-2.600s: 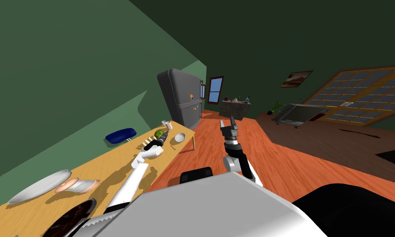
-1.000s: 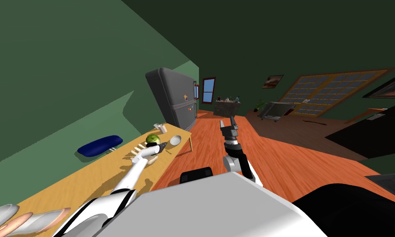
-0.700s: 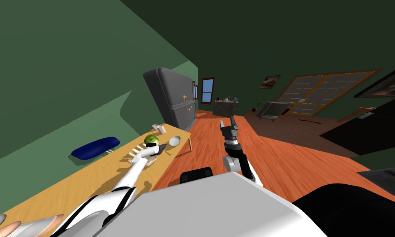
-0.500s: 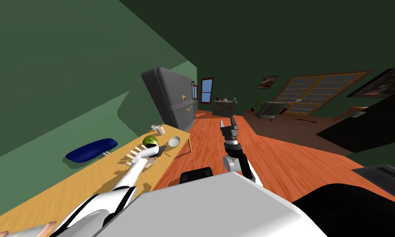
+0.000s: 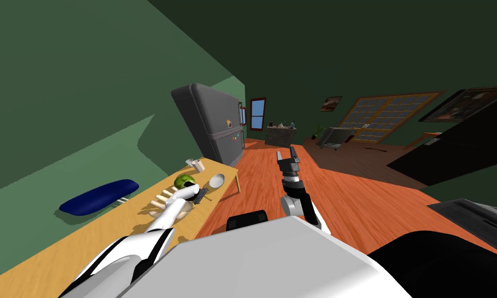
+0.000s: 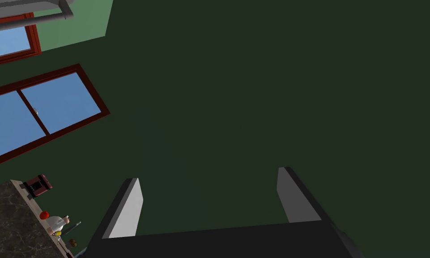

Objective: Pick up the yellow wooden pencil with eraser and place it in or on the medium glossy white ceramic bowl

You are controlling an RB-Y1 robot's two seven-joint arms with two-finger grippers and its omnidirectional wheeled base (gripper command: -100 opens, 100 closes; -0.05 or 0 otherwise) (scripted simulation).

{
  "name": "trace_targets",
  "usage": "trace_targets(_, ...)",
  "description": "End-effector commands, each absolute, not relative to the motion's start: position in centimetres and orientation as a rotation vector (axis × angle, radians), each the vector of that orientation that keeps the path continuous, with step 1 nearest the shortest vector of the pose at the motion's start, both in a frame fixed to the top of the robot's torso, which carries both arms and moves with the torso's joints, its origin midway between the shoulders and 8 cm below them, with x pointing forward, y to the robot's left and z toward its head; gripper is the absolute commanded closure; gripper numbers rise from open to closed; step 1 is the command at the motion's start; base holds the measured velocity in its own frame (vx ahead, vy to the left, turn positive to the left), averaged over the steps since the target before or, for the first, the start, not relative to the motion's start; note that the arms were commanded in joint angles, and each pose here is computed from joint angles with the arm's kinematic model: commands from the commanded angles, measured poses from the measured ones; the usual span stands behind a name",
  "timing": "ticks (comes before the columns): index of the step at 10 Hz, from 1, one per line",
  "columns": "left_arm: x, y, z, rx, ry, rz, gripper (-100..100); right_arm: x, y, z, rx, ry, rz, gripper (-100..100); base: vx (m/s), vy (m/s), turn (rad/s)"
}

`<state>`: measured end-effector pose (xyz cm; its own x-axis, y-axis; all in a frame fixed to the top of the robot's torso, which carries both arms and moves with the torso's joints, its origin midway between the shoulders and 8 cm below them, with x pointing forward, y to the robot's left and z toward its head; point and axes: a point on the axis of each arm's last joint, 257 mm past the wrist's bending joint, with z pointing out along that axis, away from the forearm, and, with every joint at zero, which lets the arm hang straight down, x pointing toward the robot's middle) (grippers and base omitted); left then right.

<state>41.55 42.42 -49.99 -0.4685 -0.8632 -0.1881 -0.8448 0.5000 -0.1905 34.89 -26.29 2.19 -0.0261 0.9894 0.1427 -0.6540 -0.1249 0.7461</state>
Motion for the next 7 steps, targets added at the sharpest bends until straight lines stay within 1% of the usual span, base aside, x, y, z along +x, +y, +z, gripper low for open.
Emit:
trace_targets(1,40.4,42.3,-50.5,-1.470,2.516,-0.083,-100,34.9,-26.3,2.2,0.772,0.578,1.548,0,0.038,0.010,-0.048)
trace_targets(2,38.8,42.2,-51.3,-1.504,2.561,-0.056,-100,34.9,-26.3,2.2,0.772,0.578,1.548,0,0.054,0.023,-0.060)
trace_targets(4,36.0,41.7,-52.5,-1.558,2.634,-0.018,-100,34.9,-26.3,2.2,0.772,0.578,1.548,0,0.099,0.028,-0.104)
trace_targets(7,33.9,40.9,-53.5,-1.597,2.686,0.000,-100,34.9,-26.3,2.2,0.772,0.578,1.548,0,0.076,0.022,-0.042)
